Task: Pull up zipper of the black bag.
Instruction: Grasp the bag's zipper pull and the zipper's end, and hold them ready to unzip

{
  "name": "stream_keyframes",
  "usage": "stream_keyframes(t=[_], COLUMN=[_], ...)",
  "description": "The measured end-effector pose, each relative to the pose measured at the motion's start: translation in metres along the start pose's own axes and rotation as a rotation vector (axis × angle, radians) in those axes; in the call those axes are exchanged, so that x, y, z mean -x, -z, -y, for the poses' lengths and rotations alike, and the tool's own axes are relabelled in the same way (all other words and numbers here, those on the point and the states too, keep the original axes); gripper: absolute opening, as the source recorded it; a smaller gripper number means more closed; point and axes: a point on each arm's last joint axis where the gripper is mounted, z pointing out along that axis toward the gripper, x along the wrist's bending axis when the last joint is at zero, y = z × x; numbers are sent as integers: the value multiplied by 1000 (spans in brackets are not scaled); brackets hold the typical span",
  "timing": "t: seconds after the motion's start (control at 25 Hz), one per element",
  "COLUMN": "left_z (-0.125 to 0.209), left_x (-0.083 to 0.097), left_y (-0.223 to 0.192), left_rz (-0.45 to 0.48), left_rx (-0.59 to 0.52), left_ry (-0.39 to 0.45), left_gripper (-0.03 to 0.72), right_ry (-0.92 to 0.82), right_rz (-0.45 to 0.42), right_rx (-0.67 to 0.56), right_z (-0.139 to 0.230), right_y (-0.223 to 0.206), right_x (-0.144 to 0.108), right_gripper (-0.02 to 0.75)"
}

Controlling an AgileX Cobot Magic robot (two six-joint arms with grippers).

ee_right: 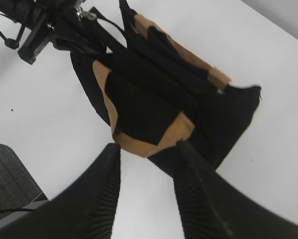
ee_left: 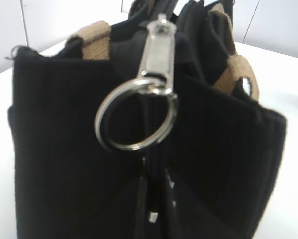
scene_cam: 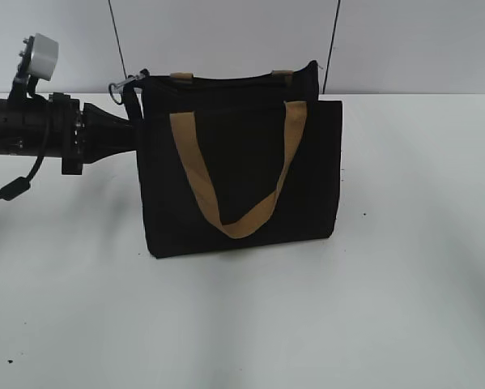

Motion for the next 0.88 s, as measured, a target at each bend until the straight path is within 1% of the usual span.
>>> stream_keyframes(t=[0.08,0.2,0.36,0.6,0.72,0.88], left_z=[-1,-1,-1,-1,-1,-1], left_x=[0,0,0,0,0,0], left_y=[0,0,0,0,0,0], left_rz=[-1,0,0,0,0,0], left_rx=[2,2,2,2,2,2], left_ry=[-2,-2,-2,-2,-2,-2], left_gripper=[28,28,28,28,28,27], right_ry=[48,109,175,333,373,437], right_rz=[-37,-67,-92,-141,-171,-203], right_rx=[-9,4,28,46,32,-2], right_z=[-24,-52,-77,-95,-96,-91], right_y=[-19,-47,-81,-127,-151,-177], right_x=[1,0,-5,-26,-38,-47], right_gripper=[279,279,276,275,275,275])
